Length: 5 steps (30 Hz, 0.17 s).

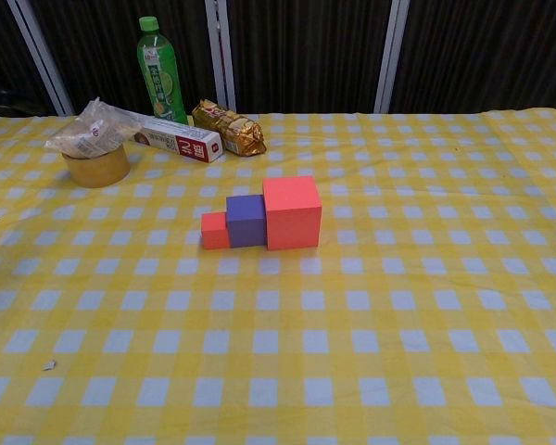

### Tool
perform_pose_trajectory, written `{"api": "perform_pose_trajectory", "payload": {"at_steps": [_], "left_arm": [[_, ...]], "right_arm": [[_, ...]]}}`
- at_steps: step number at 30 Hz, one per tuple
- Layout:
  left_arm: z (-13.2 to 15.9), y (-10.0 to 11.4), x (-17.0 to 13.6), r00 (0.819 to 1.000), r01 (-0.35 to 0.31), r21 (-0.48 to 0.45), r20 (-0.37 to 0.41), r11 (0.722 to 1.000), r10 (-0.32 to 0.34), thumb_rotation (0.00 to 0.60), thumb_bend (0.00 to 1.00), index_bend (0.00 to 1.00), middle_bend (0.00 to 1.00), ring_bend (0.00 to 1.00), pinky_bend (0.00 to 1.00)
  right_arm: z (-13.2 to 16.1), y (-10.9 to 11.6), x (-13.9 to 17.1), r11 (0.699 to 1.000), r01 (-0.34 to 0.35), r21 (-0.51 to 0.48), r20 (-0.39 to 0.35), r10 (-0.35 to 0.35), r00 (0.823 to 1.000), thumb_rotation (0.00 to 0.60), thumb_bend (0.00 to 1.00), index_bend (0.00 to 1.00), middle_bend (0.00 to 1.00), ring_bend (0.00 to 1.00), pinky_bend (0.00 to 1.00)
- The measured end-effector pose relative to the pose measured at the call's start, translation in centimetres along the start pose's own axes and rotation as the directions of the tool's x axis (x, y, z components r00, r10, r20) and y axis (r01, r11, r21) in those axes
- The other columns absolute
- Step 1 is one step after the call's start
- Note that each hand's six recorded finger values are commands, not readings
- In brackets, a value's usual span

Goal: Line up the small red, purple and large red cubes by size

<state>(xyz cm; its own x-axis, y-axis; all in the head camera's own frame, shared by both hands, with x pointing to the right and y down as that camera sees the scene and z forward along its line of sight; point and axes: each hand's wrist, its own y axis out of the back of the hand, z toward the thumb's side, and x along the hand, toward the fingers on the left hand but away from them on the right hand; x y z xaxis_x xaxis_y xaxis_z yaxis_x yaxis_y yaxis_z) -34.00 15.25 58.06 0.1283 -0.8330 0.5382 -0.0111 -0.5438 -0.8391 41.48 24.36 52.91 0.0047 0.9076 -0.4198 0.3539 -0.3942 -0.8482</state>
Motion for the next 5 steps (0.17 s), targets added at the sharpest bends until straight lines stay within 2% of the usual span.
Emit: {"api": "perform_pose_trajectory", "payload": {"at_steps": [5], "left_arm": [[-4.2,2.1,-5.0,0.991,-0.13,-0.013,-0.034,0.991,0.129,0.6,0.19,0.0,0.0,0.0,0.0]], "right_arm": [[0.0,-0.1,0.0,0.997,0.029,0.072,0.0,-0.029,1.0,0.6,0.31,0.0,0.0,0.0,0.0]]}}
